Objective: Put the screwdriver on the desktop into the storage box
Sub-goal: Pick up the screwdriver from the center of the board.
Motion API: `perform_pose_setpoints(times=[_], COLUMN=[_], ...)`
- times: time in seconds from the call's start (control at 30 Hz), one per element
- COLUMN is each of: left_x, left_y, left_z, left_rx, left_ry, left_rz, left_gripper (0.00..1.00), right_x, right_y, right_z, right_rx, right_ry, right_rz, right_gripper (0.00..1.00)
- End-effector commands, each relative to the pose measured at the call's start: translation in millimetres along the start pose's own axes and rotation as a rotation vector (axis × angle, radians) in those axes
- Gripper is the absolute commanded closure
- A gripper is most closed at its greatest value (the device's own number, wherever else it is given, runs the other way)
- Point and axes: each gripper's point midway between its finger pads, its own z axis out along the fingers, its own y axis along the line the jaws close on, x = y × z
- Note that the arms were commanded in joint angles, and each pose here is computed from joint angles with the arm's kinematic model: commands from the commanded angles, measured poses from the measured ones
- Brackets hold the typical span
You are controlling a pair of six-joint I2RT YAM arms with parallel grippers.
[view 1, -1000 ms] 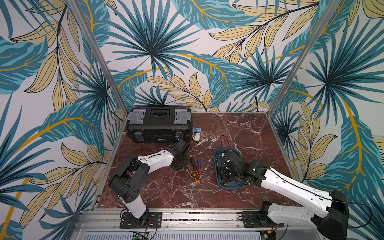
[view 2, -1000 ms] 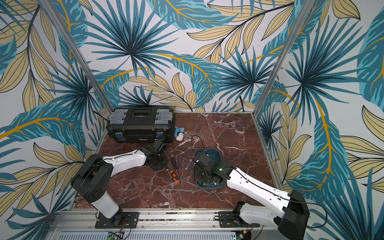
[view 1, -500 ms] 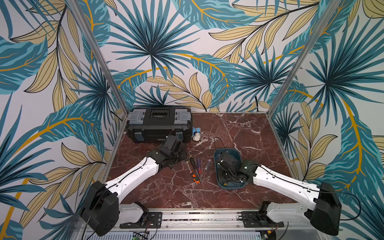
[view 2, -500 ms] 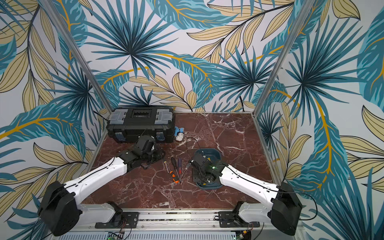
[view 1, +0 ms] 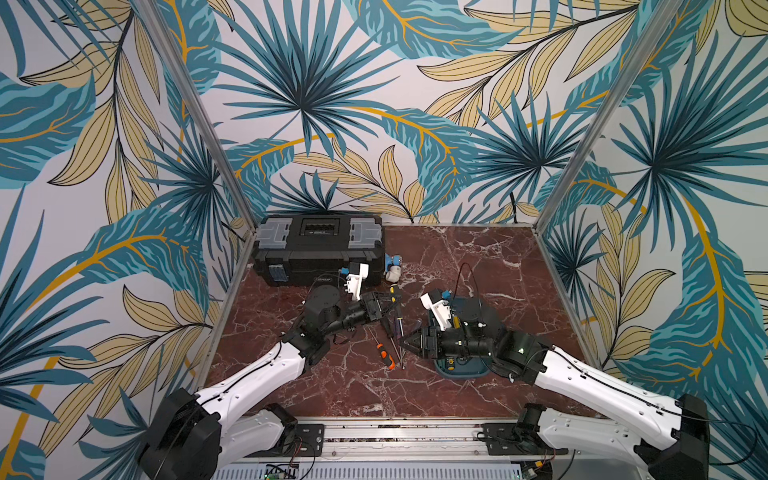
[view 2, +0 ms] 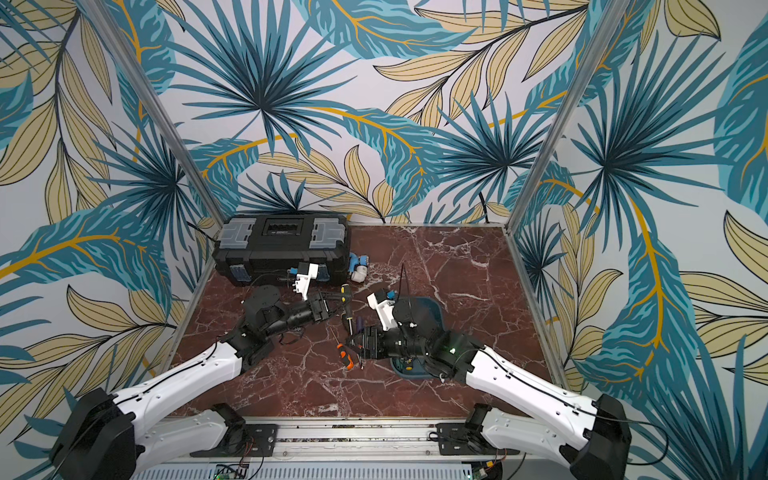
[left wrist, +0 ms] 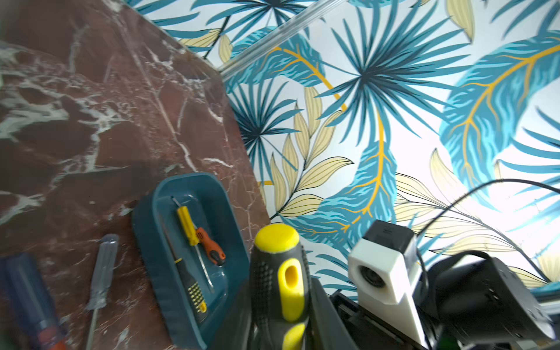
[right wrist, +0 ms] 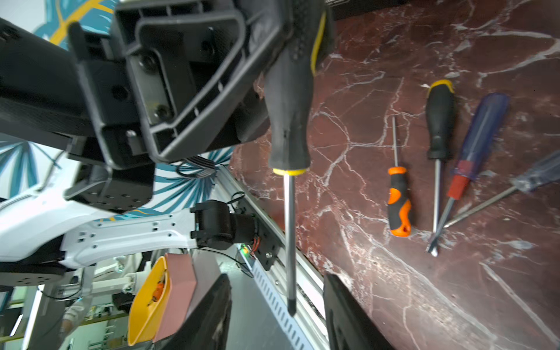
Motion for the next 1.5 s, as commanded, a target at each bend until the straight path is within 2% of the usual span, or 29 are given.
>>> perform_pose_setpoints(times=[0.0,0.13,0.27,0.37,0.6,0.73,0.8,0.93,1.07,1.27,1.47], left_x=[-1,-2,-4,-5,0,5,8,11,9,4,4], left_y=[-31,-29,-34,-36,-31,-11,-9,-18,-31,-36,-29], left_z=[-7,-9,-10,-10,-10,-9,-10,-10,-12,-11,-7], left_rx=[0.148,0.156,0.173,0.182,0.146,-0.011,-0.042,-0.004,0.082,0.121,0.119], left_ry=[-0.019,-0.035,-0.045,-0.046,-0.017,0.032,0.057,0.08,0.052,0.025,0.021], left_rz=[0.032,0.021,0.022,0.021,0.037,0.092,0.119,0.125,0.104,0.074,0.056], left_gripper=[1.0,1.0,1.0,1.0,1.0,1.0,1.0,1.0,1.0,1.0,1.0], right_x=[-2,-2,-3,-5,-6,-6,-8,-13,-4,7,7], right_y=[18,19,15,8,-5,6,11,1,-9,-5,-8], right_z=[-3,-3,-2,-1,1,-1,-6,-13,-1,10,5], right_rx=[-0.096,-0.097,-0.074,-0.036,0.019,-0.026,-0.039,0.019,0.043,-0.028,-0.016], right_ry=[-0.015,-0.014,-0.017,-0.031,-0.047,-0.039,-0.05,-0.094,-0.038,0.008,-0.011], right_rz=[0.0,0.004,0.007,0.009,0.016,-0.001,-0.018,-0.042,-0.02,0.002,-0.007], right_gripper=[0.67,0.85,0.85,0.66,0.55,0.49,0.46,0.42,0.49,0.57,0.93])
